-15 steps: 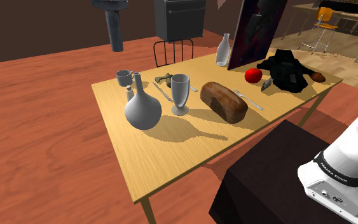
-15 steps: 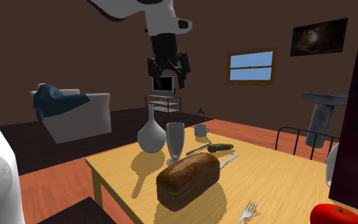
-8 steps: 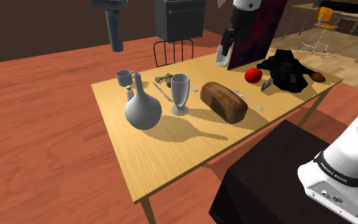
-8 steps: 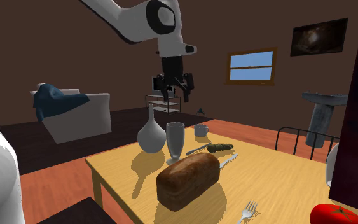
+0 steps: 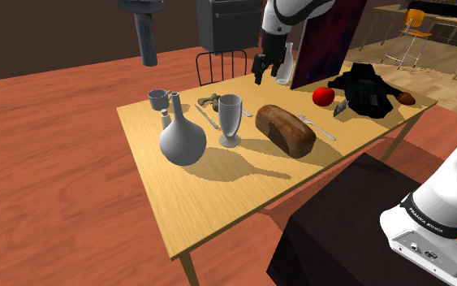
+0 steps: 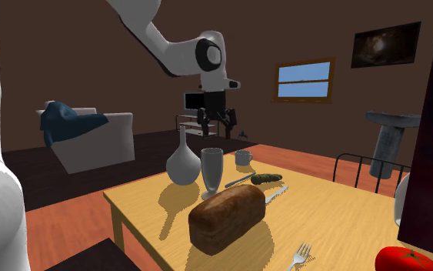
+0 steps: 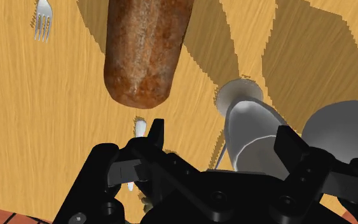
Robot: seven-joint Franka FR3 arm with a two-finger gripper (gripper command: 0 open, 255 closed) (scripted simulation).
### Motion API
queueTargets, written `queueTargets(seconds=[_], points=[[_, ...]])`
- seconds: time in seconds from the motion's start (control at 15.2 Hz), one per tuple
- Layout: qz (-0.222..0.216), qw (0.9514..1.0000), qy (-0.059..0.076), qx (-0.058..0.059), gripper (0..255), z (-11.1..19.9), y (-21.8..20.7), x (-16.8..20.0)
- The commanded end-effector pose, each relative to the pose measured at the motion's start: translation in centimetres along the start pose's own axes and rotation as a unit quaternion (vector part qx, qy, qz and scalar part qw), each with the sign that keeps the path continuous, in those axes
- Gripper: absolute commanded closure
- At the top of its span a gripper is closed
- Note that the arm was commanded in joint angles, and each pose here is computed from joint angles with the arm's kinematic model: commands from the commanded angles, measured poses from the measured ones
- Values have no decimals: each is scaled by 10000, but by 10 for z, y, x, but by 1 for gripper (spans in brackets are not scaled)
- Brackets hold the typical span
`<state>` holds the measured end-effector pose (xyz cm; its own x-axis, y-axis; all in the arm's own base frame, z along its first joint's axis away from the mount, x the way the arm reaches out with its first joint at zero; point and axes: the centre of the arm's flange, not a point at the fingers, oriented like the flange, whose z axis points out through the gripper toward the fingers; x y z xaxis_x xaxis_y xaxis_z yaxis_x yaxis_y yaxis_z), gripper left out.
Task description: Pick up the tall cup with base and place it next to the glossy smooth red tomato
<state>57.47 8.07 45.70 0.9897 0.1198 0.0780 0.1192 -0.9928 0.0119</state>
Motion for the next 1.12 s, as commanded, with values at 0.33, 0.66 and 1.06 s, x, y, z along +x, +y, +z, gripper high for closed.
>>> queueTargets(seconds=[0.33,0.66,1.06], points=[[-96,9998,-172,84,0,60,-28,67],[-136,9996,-239,116,0,96,-41,93],[-136,9996,-239,116,0,125,-42,91]])
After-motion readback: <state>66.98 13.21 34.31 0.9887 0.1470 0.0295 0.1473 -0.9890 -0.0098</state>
